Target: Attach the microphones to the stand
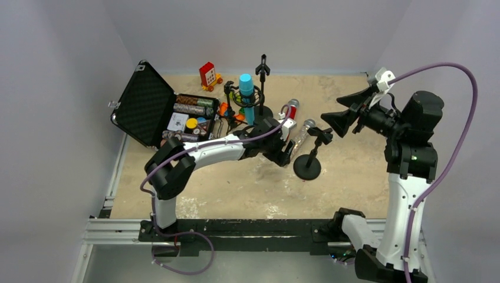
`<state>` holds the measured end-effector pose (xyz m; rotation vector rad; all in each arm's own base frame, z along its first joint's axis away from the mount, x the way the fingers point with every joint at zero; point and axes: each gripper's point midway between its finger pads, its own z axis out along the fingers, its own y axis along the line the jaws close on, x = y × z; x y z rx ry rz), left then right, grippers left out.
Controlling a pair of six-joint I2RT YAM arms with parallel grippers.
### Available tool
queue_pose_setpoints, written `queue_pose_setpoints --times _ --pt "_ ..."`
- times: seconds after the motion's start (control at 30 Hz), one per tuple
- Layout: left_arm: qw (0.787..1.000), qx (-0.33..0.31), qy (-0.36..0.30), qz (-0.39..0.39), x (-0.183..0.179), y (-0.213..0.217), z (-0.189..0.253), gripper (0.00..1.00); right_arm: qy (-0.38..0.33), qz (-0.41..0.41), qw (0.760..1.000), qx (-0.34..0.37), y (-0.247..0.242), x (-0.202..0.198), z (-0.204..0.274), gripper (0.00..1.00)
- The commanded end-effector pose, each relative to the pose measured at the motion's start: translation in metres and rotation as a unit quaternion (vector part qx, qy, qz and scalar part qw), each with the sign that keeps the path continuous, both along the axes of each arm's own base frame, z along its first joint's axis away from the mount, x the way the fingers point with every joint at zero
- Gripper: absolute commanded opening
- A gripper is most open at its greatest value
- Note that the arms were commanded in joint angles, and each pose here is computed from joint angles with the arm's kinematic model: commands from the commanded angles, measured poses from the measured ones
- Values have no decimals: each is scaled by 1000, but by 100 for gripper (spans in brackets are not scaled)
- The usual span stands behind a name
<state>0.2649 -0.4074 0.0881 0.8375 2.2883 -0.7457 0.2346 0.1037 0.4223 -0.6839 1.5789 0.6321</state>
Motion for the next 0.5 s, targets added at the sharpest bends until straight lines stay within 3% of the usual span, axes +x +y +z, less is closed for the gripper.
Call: queue_pose_setpoints --times 0.0,0.47 --pt "999 17 5 38 14 -13 6 75 26 -38 997 61 -11 16 1 77" --pt "995 78 29 61 35 -32 -26 67 39 -34 996 67 -12 16 -15 76"
